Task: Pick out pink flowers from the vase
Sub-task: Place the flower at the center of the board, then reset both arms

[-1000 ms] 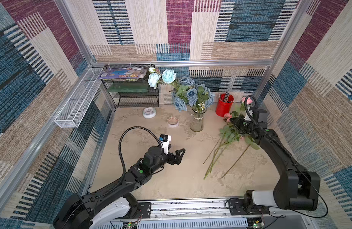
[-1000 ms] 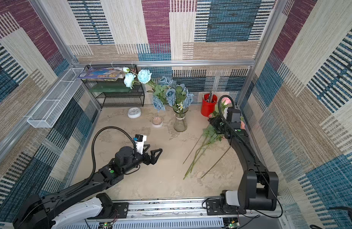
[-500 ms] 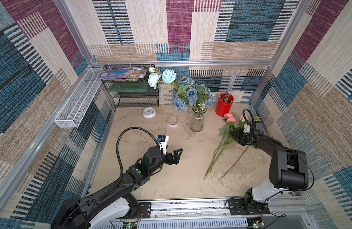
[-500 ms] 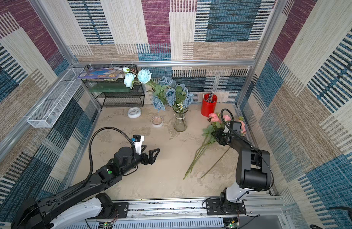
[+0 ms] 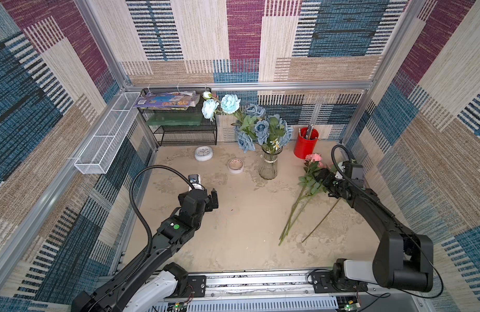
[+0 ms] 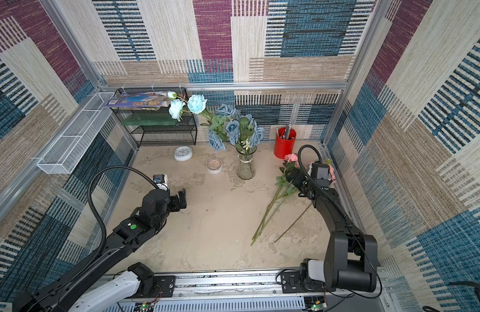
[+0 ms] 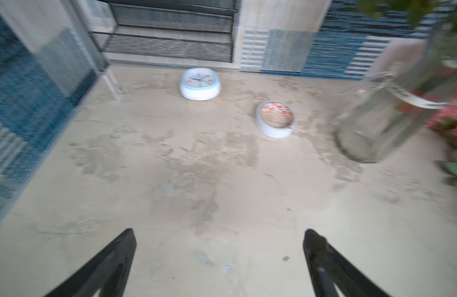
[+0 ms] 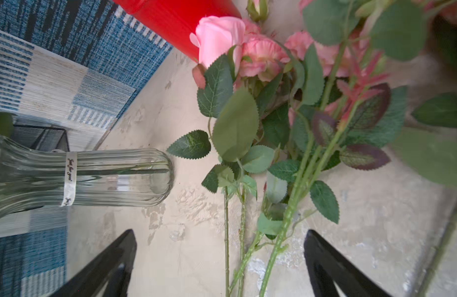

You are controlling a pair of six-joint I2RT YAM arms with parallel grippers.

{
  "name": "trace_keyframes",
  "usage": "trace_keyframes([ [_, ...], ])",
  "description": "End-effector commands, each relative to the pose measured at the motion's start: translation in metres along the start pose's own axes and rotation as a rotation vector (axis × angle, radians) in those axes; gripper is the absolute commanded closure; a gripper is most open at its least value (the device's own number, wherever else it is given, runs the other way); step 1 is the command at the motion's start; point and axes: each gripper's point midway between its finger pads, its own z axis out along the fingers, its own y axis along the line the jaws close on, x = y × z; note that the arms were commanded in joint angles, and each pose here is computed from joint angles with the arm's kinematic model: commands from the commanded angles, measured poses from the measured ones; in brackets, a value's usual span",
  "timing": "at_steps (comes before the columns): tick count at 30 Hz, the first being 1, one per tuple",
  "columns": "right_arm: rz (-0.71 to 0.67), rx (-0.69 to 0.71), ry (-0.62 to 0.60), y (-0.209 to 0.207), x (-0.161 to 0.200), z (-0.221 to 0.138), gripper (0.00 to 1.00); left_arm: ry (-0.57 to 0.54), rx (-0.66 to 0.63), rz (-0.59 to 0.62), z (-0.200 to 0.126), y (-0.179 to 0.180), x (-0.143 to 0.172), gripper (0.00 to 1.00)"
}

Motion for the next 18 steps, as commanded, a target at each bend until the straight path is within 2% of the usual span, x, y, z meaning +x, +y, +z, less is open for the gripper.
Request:
trace_keyframes([
  [1, -0.127, 0.213, -0.293, -0.015, -0.03, -0.023, 0.04, -0.04, -0.185, 0.067, 0.017, 0.043, -0.005, 0.01],
  [3, -0.233, 0.241, -0.459, -0.008, -0.034, -0.037, 0.04, -0.014, -0.225, 0.032, 0.035, 0.064, 0.003, 0.01],
  [8, -0.193, 0.289, -0.643, -0.028, -0.034, -0.056, 0.04, 0.137, -0.258, -0.074, 0.089, 0.103, 0.04, 0.01],
  [10, -0.219, 0.344, -0.71, -0.039, -0.036, -0.06, 0.04, 0.191, -0.23, -0.038, 0.111, 0.106, 0.05, 0.01],
  [12, -0.249, 0.398, -0.747, -0.047, -0.04, -0.06, 0.04, 0.248, -0.272, 0.026, 0.127, 0.114, 0.06, 0.01],
  [15, -0.263, 0.37, -0.754, -0.054, -0.043, -0.048, 0.04, 0.218, -0.262, 0.001, 0.14, 0.115, 0.056, 0.01],
  [18, -0.319, 0.284, -0.782, -0.052, -0.043, -0.043, 0.04, 0.091, -0.159, 0.019, 0.148, 0.098, 0.043, 0.01],
])
